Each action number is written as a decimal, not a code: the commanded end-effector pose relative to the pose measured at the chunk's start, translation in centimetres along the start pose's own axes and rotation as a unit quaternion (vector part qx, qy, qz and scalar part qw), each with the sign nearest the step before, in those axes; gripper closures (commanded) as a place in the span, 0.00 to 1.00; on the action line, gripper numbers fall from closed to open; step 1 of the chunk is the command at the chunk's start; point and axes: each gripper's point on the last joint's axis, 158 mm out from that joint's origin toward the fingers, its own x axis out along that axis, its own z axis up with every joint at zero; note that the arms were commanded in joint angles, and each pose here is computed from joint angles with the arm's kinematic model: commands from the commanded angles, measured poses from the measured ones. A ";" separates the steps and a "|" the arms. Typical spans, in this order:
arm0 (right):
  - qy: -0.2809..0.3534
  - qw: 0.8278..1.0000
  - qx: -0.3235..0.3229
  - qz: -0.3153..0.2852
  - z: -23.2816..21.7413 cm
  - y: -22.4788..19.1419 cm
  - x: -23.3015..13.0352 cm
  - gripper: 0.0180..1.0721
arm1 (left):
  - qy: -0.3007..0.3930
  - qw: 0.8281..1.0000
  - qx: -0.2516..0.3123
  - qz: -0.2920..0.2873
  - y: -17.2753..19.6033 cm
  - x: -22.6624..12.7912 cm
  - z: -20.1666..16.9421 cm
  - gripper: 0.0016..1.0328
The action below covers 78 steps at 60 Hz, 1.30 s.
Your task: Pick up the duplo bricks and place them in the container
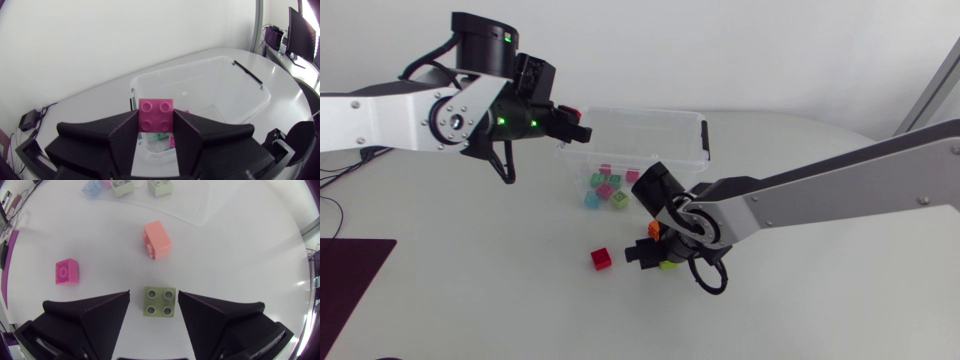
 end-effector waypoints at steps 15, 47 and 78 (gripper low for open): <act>0.024 1.000 0.000 -0.012 -0.3 -0.8 1.4 0.68 | 0.006 0.999 -0.030 0.010 -1.3 5.1 0.6 0.86; -0.050 0.999 -0.011 0.012 2.2 -2.7 -7.5 0.75 | 0.001 0.999 -0.033 -0.037 -2.3 -3.5 2.5 0.07; -0.223 0.974 0.012 0.032 14.6 -4.5 -18.7 0.75 | 0.164 0.956 0.158 -0.185 -10.1 -6.2 -17.9 0.07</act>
